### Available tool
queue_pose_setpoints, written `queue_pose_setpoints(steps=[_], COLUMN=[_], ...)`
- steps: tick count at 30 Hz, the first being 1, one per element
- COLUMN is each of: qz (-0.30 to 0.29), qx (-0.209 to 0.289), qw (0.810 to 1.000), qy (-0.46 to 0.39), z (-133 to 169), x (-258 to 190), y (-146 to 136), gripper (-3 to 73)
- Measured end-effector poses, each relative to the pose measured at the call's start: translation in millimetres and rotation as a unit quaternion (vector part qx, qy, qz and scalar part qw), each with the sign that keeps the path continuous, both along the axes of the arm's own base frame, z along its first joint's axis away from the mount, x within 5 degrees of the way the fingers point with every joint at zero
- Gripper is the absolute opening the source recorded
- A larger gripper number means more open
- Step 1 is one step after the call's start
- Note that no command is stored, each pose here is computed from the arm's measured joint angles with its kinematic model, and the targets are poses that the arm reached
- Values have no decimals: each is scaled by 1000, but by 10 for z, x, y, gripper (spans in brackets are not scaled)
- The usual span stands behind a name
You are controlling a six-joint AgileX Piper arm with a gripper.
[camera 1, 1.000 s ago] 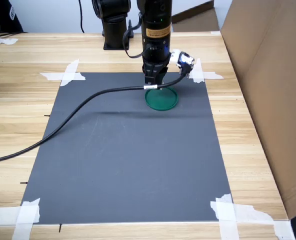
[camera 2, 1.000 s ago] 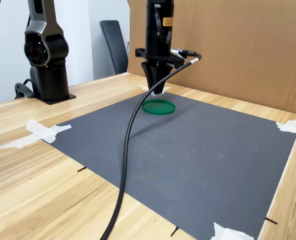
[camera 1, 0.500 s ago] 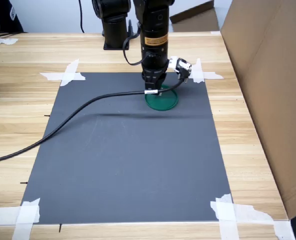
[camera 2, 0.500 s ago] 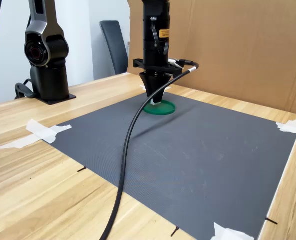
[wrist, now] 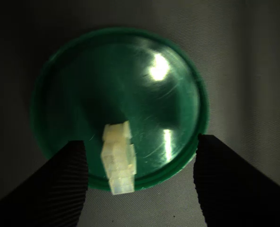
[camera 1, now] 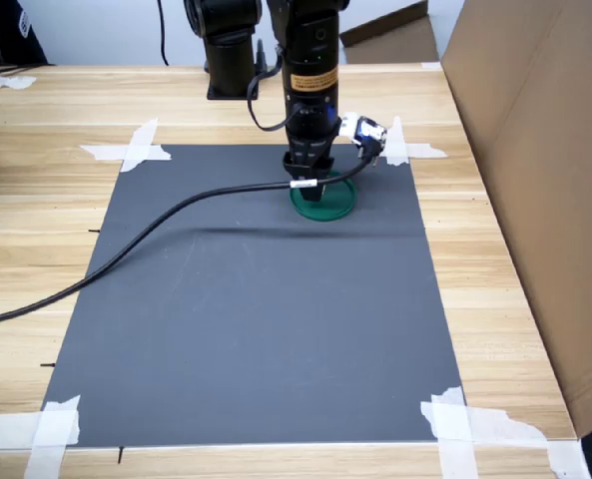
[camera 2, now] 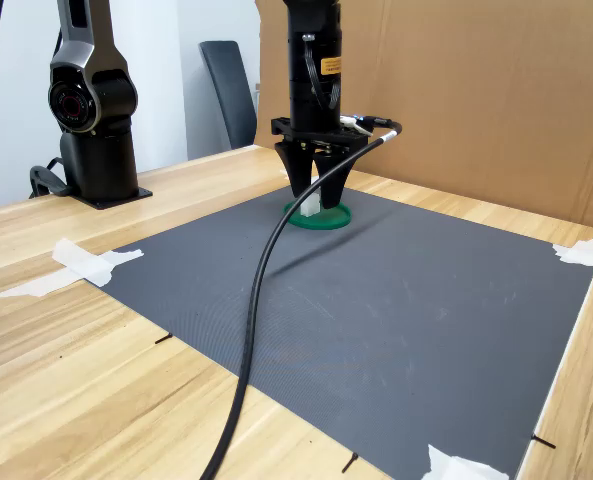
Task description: Grasp a white terminal and put it in the green lid.
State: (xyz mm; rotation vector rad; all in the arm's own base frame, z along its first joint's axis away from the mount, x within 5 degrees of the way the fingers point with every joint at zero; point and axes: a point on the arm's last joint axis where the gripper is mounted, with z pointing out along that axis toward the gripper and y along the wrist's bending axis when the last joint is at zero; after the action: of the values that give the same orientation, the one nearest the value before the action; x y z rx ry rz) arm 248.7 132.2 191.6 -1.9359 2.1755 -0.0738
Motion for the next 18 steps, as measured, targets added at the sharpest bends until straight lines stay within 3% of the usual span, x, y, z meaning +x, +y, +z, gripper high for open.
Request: queue_pose_setpoints(steps=[5, 6, 9, 11, 13, 15, 17, 18], qz=[-92, -133, -174, -192, -202, -201, -201, -199], qx=[50, 78, 105, 125, 149, 156, 175, 176], qw=[994, 987, 977, 970, 963, 960, 954, 954], qy=[-36, -53, -65, -80, -100, -113, -134, -141], z=[134, 243, 362, 462, 586, 626, 684, 690], x=[28, 17, -13, -39, -89, -119, -220, -243], y=[14, 8, -8, -21, -48, -68, -122, -139], gripper=[568, 568, 515, 428, 268, 183, 43, 20])
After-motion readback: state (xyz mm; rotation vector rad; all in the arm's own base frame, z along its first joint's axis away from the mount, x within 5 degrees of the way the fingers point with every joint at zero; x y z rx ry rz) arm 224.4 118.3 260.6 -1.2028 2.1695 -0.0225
